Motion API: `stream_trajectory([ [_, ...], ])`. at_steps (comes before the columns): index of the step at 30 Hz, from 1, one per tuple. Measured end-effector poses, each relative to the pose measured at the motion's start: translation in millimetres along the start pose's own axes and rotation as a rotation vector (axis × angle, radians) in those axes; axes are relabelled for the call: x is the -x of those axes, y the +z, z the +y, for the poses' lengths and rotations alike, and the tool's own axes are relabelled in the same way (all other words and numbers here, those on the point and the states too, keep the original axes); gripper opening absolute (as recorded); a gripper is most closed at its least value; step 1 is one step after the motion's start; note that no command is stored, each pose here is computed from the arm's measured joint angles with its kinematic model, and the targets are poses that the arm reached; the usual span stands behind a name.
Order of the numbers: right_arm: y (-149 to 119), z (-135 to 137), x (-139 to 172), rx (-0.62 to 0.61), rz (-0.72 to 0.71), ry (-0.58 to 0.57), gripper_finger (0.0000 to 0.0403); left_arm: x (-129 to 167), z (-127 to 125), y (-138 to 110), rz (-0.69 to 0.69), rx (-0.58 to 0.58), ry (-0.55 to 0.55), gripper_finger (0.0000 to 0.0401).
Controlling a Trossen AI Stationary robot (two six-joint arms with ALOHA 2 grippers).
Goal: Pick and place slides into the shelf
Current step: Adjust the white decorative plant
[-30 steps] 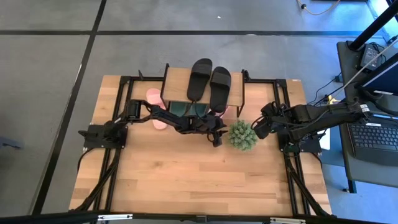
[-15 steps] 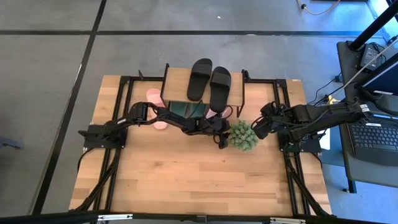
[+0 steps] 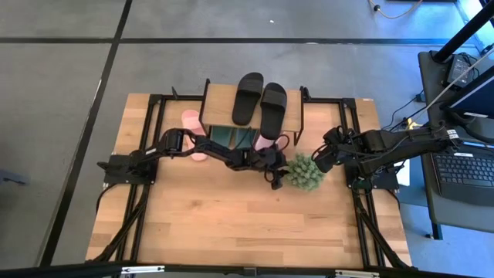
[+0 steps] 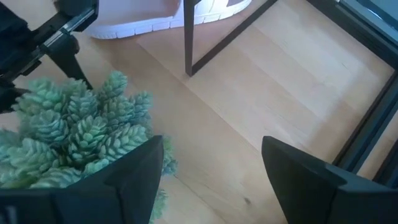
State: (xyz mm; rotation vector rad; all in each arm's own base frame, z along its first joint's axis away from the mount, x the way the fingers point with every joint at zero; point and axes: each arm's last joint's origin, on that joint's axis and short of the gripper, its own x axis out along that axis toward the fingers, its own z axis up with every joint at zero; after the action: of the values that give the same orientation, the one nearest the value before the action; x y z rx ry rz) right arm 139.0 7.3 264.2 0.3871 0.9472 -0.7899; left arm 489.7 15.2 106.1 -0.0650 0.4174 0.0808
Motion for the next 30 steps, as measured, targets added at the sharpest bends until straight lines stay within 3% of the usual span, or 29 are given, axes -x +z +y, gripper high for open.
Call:
stream_trajectory([
  [19, 9.8, 11.6, 1.1, 0.048, -0.095, 0.108, 0.0272, 2.6, -35.3, 2.4, -0.050, -0.025, -0.081, 0.0123],
  [30, 9.8, 11.6, 1.1, 0.050, -0.095, 0.108, 0.0272, 4.7, -52.6, 2.1, -0.058, -0.046, -0.189, 0.0123],
])
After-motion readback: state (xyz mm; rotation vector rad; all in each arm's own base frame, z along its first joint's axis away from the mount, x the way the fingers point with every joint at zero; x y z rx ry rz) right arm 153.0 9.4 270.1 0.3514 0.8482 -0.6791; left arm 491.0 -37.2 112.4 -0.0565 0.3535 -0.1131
